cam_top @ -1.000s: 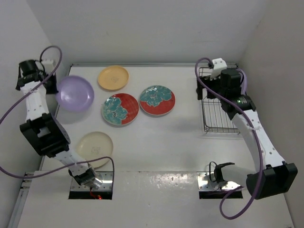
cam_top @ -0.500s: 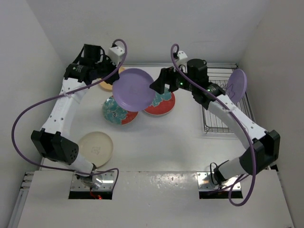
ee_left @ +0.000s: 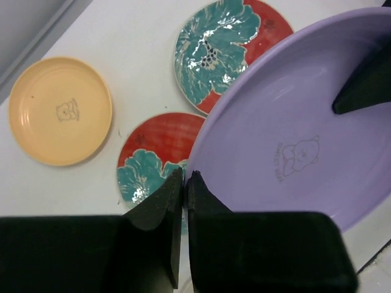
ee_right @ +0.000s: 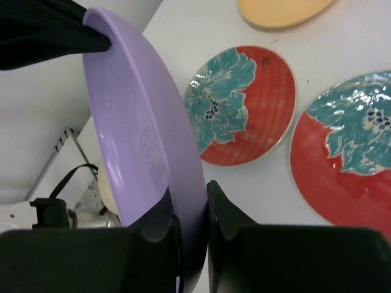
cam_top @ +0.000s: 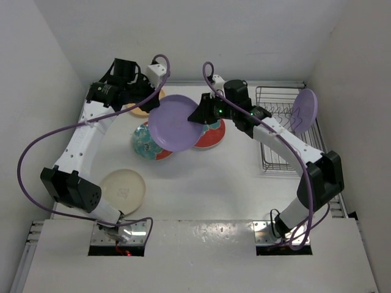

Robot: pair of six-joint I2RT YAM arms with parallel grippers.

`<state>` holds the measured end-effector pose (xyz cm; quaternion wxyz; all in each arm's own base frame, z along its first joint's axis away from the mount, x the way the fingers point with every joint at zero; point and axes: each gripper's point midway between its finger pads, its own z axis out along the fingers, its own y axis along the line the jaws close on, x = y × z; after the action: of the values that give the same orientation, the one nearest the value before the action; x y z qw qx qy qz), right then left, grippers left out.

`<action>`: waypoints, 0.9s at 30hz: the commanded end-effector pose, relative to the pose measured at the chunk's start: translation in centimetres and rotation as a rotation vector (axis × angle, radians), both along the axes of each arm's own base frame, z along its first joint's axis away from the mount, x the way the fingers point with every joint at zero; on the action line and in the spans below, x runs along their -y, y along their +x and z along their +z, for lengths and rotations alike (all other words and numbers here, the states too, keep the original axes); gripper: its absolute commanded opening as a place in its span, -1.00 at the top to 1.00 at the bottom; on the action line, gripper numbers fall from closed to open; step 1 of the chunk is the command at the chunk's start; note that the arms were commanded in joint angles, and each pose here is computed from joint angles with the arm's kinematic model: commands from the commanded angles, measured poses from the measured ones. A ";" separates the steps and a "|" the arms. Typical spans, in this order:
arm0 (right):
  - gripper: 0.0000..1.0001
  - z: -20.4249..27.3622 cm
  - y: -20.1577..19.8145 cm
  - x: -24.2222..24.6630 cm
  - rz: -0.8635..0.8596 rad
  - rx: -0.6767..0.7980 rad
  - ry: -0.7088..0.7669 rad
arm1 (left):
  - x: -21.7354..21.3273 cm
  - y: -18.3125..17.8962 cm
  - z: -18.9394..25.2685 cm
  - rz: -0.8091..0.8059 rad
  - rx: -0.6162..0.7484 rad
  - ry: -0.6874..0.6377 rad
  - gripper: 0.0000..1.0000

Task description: Load the plates into the dish rack

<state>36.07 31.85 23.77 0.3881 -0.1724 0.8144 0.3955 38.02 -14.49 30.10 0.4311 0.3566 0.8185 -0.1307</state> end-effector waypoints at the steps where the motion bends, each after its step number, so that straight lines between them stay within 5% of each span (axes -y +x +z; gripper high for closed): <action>1: 1.00 4.8 1.1 1.2 -0.040 0.115 0.077 | -0.8 -0.2 4.0 0.038 0.101 -0.038 0.74; 2: 1.00 5.6 1.3 2.2 -0.078 0.133 0.070 | -1.3 0.3 3.4 0.073 0.091 -0.020 -0.35; 3: 1.00 5.9 2.4 3.8 -0.148 0.153 0.048 | -2.5 1.2 2.7 0.139 0.090 0.031 -0.86; 4: 1.00 6.8 2.5 4.9 -0.173 0.209 0.014 | -3.3 1.4 2.7 0.184 0.093 0.051 -0.99; 10: 1.00 10.0 5.9 23.8 -0.814 0.437 -0.543 | -10.9 2.8 1.5 0.493 0.089 0.197 -1.00; 15: 1.00 10.3 4.6 39.3 -1.179 0.456 -1.003 | -14.2 2.3 -1.9 0.574 0.046 0.232 -1.00; 21: 1.00 8.1 5.3 46.6 -1.360 0.406 -1.067 | -15.0 1.9 -3.1 0.572 0.020 0.223 -1.00; 27: 1.00 4.1 7.3 47.5 -1.322 0.371 -1.081 | -15.1 1.8 -3.5 0.566 0.006 0.215 -1.00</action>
<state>42.11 -14.94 25.83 0.4905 0.0933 0.7787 -0.3800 39.81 0.24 24.40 0.3777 0.1679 0.9068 0.0826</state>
